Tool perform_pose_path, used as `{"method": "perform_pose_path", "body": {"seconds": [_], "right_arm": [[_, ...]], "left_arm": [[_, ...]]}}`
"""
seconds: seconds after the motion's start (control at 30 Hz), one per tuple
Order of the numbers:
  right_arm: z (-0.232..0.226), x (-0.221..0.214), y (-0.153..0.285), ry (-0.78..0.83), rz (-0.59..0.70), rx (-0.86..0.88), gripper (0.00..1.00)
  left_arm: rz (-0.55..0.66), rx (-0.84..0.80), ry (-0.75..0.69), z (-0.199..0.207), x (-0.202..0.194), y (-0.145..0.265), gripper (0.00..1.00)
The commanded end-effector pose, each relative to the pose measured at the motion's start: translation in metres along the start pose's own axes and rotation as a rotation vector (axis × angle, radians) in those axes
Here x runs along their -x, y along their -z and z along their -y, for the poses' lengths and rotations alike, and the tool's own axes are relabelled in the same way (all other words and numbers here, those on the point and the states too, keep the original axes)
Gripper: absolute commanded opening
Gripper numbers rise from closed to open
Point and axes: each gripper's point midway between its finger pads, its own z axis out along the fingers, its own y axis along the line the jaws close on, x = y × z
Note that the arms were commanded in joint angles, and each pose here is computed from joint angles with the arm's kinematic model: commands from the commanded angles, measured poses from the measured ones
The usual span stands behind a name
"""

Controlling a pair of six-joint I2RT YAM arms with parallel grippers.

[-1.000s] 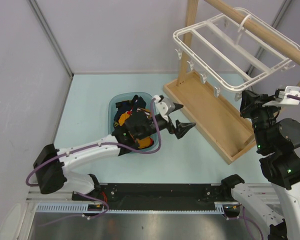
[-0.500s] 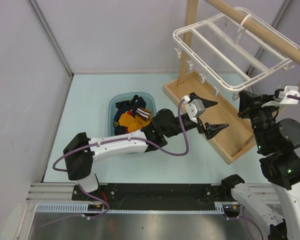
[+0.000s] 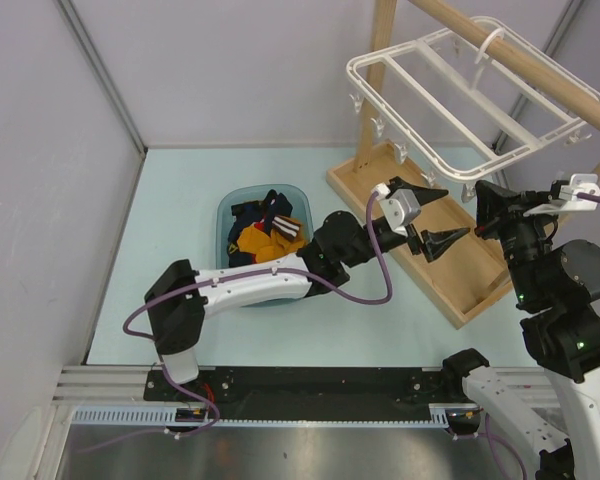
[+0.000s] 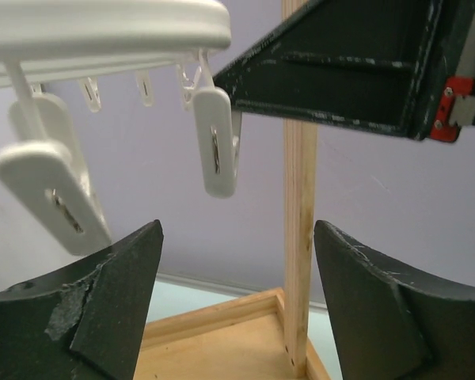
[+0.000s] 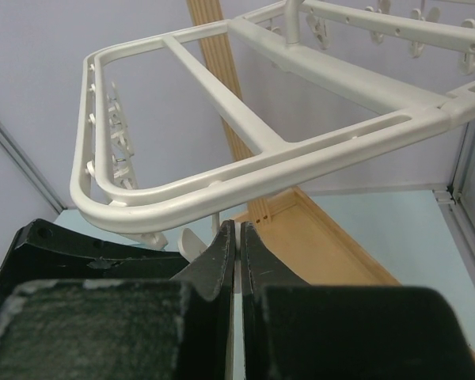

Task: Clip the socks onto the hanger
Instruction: Open the clamp at the hanger.

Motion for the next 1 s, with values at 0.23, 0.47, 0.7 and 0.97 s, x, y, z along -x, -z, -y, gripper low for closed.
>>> {"method": "perform_pose_path", "body": {"seconds": [0.23, 0.47, 0.7, 0.97], "right_arm": [[-0.008, 0.022, 0.008, -0.03, 0.056, 0.04, 0.0], [-0.008, 0.021, 0.008, -0.033, 0.051, 0.044, 0.0], [-0.01, 0.021, 0.01, -0.03, 0.049, 0.053, 0.0], [-0.005, 0.024, 0.018, -0.009, 0.061, 0.041, 0.28]], "left_arm": [[0.113, 0.032, -0.004, -0.009, 0.037, -0.021, 0.65], [0.123, 0.048, -0.001, -0.012, 0.04, -0.024, 0.52], [0.124, 0.049, 0.027, -0.012, 0.039, -0.025, 0.34], [0.122, 0.062, 0.046, -0.013, 0.039, -0.021, 0.05]]}}
